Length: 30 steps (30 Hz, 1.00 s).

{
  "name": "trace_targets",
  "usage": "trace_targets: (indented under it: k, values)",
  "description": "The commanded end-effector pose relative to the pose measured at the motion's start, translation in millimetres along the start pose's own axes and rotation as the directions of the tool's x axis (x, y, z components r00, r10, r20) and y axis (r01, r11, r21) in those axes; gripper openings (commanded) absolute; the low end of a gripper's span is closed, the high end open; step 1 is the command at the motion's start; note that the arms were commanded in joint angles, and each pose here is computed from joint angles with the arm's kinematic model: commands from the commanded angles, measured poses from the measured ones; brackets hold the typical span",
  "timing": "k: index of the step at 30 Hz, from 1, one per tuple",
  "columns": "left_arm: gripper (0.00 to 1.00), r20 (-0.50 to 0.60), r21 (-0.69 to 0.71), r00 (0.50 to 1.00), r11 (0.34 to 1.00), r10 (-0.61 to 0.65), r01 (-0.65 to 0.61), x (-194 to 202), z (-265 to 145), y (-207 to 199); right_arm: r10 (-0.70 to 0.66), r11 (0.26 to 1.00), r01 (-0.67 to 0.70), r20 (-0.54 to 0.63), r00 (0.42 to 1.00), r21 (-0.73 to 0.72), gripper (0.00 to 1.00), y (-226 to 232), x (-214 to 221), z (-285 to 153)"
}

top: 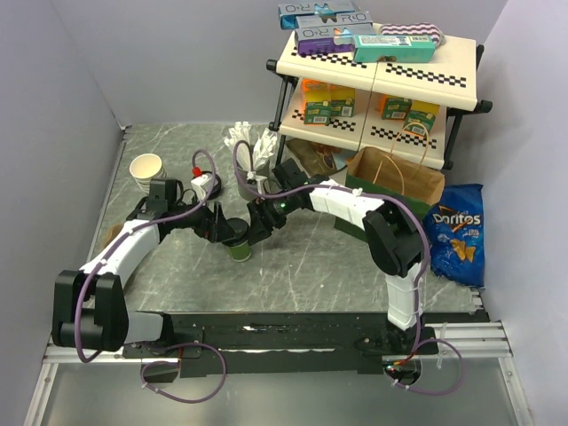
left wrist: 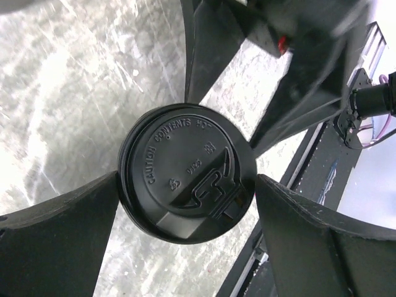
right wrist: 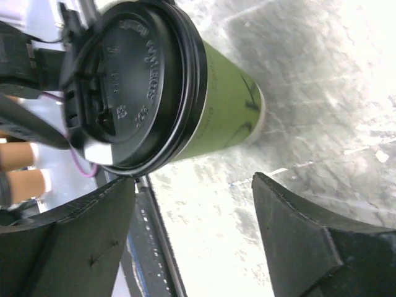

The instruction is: Pack the takeout coffee

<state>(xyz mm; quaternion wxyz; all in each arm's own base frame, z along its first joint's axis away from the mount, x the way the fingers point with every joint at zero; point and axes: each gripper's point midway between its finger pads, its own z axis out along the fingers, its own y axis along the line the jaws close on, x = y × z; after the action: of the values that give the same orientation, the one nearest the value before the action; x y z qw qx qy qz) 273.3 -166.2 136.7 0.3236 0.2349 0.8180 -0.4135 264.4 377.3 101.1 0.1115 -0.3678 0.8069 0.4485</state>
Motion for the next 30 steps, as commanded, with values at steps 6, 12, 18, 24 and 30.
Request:
trace_targets:
  k: [6,12,18,24,30]
  values:
    - [0.92,-0.015,-0.031,0.999,0.999,-0.037,0.037,8.6,0.1,6.8,-0.005,0.989,0.012,0.048,0.999,-0.145,0.87,24.8,-15.0,-2.9]
    - [0.92,-0.008,-0.017,0.999,0.999,-0.047,0.047,6.6,3.0,7.9,0.024,0.993,-0.021,0.028,0.999,-0.116,0.87,16.6,-5.3,-1.1]
    - [0.92,-0.014,-0.031,0.999,0.999,-0.038,0.037,3.1,3.1,12.8,-0.008,0.994,0.013,0.045,0.999,-0.108,0.86,15.2,-11.7,-4.8]
    - [0.96,-0.109,-0.066,0.963,0.964,0.248,-0.256,5.3,-31.9,19.4,-0.21,0.978,0.211,0.081,0.974,-0.004,0.86,14.0,-13.8,-24.8]
    - [0.97,-0.296,0.13,0.785,0.837,0.544,-0.531,52.9,-79.4,-1.9,-0.242,0.97,0.242,0.088,0.966,0.006,0.86,18.0,-14.7,-39.5]
